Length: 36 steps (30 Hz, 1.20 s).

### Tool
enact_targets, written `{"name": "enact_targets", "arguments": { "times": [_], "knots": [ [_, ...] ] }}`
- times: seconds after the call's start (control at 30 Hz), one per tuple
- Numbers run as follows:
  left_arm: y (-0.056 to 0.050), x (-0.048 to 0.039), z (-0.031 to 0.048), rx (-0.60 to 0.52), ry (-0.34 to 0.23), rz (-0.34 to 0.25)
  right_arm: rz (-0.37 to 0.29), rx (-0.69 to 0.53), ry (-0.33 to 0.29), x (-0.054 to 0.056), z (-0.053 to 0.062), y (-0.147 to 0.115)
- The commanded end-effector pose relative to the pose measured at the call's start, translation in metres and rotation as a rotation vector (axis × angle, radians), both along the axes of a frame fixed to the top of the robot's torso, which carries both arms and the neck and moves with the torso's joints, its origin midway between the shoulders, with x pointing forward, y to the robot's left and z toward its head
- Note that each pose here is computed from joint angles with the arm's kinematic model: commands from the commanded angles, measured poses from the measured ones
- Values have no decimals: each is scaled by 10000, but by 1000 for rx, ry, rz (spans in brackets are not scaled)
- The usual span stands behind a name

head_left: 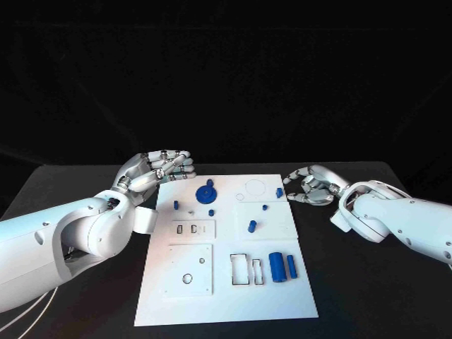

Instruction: Assemble the parts on the task board

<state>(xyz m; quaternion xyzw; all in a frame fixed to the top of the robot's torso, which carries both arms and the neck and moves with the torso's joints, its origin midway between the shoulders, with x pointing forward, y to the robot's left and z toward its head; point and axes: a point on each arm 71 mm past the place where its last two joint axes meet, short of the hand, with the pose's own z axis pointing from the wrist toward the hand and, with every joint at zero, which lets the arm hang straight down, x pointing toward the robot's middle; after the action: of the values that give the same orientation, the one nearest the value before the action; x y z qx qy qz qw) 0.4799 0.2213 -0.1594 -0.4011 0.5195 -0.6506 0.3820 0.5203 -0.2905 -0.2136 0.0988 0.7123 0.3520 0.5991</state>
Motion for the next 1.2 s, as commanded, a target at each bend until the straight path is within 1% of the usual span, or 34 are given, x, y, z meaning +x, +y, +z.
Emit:
{"name": "enact_targets", "arguments": {
  "times": [0.03,0.83,1.2],
  "knots": [
    [-22,-9,9,-3,-4,-14,9,-19,4,-1,-19,34],
    [-20,-12,8,-2,-1,-14,23,-9,8,39,-42,192],
    [-16,-13,7,-1,2,-15,26,-9,10,46,-58,216]
  ]
}}
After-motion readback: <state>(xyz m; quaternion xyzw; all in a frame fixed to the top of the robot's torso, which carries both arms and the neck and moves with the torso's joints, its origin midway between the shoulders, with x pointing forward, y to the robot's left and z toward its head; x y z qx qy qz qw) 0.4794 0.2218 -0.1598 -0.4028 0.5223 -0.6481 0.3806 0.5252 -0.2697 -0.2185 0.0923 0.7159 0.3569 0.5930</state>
